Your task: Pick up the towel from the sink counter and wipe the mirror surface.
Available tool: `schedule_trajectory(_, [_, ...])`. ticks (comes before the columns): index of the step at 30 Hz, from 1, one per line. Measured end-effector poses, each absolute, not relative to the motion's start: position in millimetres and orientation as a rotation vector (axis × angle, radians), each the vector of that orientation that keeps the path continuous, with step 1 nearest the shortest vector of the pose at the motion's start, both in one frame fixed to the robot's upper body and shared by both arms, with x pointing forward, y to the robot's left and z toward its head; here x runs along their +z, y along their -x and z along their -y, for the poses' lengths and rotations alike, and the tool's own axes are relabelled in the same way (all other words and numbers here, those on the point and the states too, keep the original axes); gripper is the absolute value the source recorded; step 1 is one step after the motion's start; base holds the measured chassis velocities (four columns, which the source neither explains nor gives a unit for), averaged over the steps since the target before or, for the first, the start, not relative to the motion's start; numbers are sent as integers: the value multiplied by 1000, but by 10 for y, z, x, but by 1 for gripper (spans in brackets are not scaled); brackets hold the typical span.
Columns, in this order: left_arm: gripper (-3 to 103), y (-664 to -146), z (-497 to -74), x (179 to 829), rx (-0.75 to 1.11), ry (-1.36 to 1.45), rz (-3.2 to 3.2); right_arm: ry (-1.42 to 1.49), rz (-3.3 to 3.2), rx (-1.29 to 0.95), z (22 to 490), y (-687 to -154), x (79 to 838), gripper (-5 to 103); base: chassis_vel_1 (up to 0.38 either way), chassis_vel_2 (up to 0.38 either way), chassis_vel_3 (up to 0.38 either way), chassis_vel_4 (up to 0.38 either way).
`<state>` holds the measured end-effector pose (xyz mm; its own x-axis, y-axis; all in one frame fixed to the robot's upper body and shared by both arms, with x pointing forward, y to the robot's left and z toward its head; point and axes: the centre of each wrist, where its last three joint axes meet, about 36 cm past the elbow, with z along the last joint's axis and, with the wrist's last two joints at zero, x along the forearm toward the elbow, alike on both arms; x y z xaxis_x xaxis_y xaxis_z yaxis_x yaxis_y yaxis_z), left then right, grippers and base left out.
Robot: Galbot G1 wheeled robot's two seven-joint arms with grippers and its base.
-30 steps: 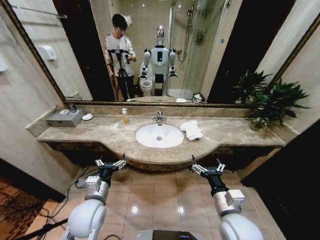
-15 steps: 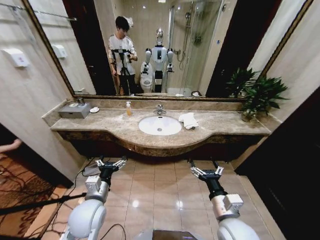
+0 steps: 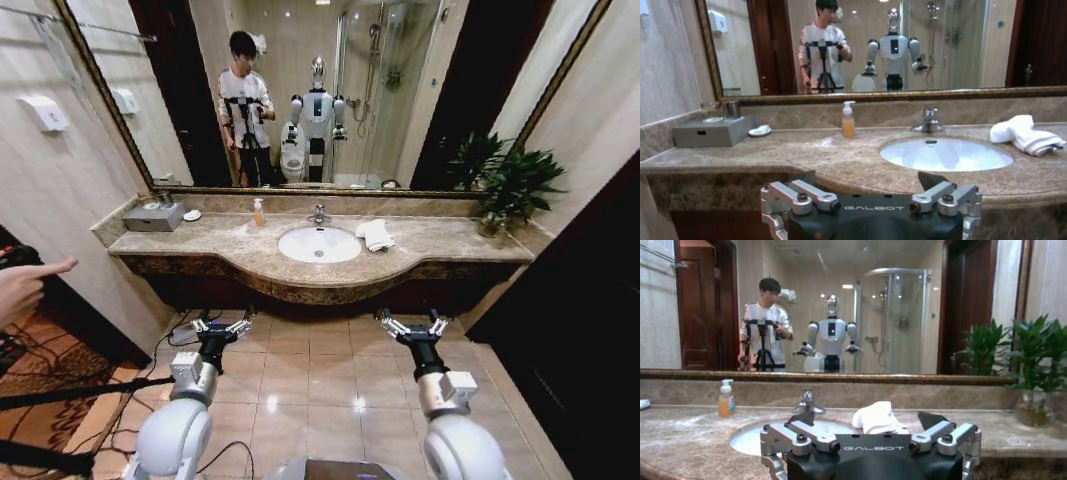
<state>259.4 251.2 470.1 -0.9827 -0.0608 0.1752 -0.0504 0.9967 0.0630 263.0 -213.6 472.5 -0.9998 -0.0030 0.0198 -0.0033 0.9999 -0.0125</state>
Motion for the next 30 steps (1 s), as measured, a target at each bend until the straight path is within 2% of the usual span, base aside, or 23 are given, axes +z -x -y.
schedule_trajectory(9, [100, -2593, -2512, 4701, -87, -83, 2961, -92, 3054, -78, 2537, -2689, 4747, 100, -2, 6, 2, -2])
schedule_trajectory(30, [100, -2593, -2512, 4701, -87, -83, 2961, -81, 3055, -62, 2553, -2685, 4739, 100, 0, 0, 0, 0])
